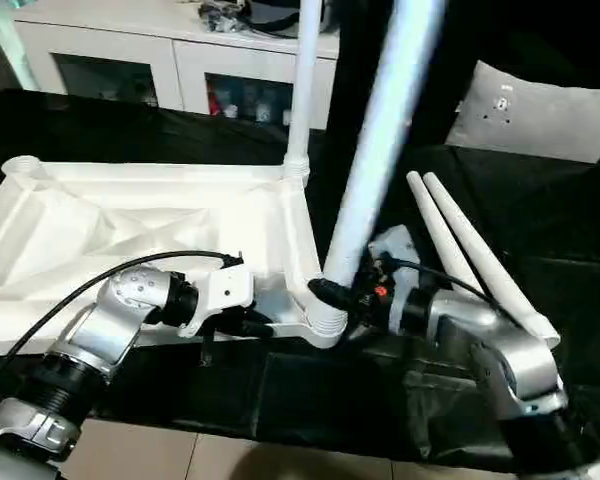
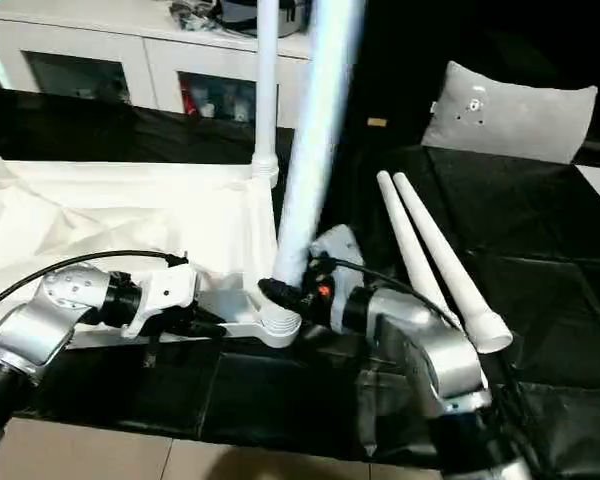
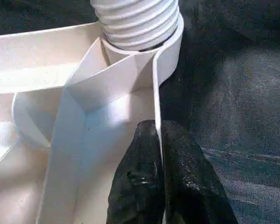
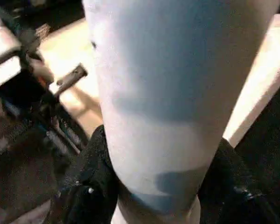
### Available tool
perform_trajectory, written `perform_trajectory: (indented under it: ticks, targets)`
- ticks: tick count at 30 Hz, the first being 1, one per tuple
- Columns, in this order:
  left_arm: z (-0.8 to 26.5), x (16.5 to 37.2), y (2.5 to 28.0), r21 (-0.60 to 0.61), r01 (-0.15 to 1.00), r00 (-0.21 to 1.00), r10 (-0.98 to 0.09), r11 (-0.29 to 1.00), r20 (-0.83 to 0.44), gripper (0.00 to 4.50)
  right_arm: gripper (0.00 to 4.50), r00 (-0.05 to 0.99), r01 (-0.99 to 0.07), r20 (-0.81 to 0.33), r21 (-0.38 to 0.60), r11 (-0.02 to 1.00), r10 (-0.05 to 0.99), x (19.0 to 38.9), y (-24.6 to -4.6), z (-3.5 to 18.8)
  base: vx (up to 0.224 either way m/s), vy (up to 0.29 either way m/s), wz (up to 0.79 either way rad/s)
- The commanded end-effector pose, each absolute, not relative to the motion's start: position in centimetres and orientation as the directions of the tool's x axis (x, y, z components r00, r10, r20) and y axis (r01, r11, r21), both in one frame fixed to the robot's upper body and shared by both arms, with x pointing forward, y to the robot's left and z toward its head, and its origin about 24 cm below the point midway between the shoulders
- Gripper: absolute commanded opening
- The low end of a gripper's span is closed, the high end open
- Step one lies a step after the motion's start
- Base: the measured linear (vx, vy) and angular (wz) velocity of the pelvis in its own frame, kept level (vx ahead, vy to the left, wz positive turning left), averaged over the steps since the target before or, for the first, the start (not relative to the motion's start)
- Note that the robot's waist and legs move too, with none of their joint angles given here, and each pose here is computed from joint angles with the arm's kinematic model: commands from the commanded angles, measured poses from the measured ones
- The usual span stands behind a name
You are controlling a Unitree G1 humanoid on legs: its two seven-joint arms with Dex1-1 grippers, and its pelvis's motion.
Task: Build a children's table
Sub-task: Insert table leg to table base
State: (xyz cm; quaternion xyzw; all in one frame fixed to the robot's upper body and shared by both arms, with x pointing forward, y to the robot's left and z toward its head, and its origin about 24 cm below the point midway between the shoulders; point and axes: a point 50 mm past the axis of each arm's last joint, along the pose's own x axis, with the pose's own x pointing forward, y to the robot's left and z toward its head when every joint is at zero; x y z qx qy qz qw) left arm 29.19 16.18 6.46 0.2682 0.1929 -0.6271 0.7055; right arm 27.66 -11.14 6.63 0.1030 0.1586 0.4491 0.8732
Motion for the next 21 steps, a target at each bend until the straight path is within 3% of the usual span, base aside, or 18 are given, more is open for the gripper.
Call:
perform_trajectory:
  ticks: [1, 7, 10, 11, 15, 21]
  targets:
    - [6.8, 29.5, 16.2, 0.166, 0.981, 0.181, -0.789, 0.101, -0.588, 0.00, 1.90, 0.545, -0.707, -0.227, 0.393, 0.588, 0.807, 26.8, -11.6, 4.7, 0.000, 0.000, 0.00]
    - [6.5, 29.2, 16.4, 0.159, 0.981, 0.184, -0.786, 0.111, -0.590, 0.00, 1.90, 0.544, -0.706, -0.217, 0.404, 0.582, 0.811, 25.2, -11.9, 3.0, 0.000, 0.000, 0.00]
    - [6.5, 29.2, 16.5, 0.159, 0.981, 0.186, -0.784, 0.113, -0.592, 0.00, 1.90, 0.537, -0.724, -0.234, 0.365, 0.585, 0.811, 24.7, -12.0, 2.6, 0.000, 0.000, 0.00]
    - [6.5, 29.3, 16.6, 0.161, 0.980, 0.189, -0.780, 0.115, -0.597, 0.00, 1.90, 0.522, -0.751, -0.283, 0.295, 0.591, 0.804, 24.4, -12.2, 2.2, 0.000, 0.000, 0.00]
    - [6.5, 29.4, 16.8, 0.166, 0.980, 0.188, -0.771, 0.108, -0.608, 0.00, 1.90, 0.499, -0.782, -0.351, 0.210, 0.587, 0.792, 24.3, -12.4, 1.6, 0.000, 0.000, 0.00]
    - [6.5, 29.3, 16.6, 0.172, 0.982, 0.164, -0.765, 0.071, -0.623, 0.00, 1.90, 0.454, -0.820, -0.377, 0.177, 0.544, 0.807, 24.9, -12.0, 1.8, 0.000, 0.000, 0.00]
